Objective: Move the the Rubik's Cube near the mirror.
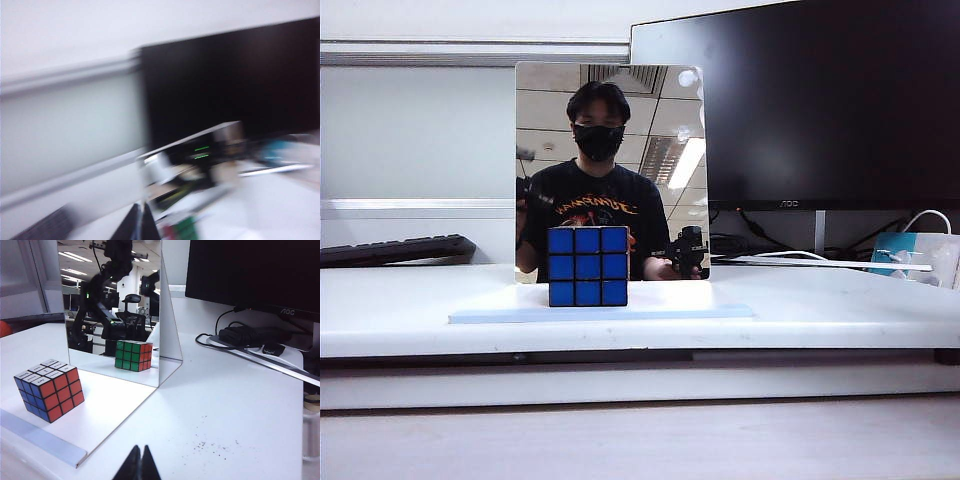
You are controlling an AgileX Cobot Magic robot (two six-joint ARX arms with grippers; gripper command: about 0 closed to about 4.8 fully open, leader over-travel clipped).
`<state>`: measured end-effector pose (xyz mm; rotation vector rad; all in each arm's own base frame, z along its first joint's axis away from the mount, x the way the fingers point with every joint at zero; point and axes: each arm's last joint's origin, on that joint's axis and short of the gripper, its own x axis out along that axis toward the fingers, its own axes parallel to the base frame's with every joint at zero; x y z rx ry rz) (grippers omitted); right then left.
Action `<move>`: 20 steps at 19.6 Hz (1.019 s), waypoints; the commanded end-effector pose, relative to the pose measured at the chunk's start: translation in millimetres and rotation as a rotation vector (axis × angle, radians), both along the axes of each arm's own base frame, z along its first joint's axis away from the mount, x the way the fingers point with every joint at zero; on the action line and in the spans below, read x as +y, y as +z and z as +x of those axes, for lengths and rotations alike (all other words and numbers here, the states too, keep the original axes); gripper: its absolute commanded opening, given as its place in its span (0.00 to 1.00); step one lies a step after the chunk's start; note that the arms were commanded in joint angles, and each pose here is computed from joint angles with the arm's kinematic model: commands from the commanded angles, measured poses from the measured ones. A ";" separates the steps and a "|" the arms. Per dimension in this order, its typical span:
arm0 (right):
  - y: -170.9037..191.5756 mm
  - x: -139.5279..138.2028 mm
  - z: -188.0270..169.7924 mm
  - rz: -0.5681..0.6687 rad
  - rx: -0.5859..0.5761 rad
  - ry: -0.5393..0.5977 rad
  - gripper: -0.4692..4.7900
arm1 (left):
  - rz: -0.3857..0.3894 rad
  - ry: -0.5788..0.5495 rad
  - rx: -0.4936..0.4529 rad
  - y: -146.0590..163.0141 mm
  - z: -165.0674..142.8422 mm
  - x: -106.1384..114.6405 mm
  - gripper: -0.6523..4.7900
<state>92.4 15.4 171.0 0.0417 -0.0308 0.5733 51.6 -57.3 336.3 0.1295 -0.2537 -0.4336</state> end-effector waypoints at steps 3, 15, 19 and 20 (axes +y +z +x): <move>0.1 0.0 0.2 0.001 -0.012 0.002 0.09 | 0.049 -0.142 0.051 -21.2 -19.8 27.1 0.11; 0.1 0.1 0.2 0.001 -0.012 0.002 0.09 | 0.115 0.094 0.096 -34.8 -27.4 51.2 0.11; 0.1 0.1 0.2 0.001 -0.012 0.002 0.09 | 0.051 0.243 0.136 -37.6 -23.8 51.6 0.11; 0.1 0.0 0.2 0.001 -0.012 0.002 0.09 | 0.019 0.274 0.153 -40.2 -22.5 51.6 0.11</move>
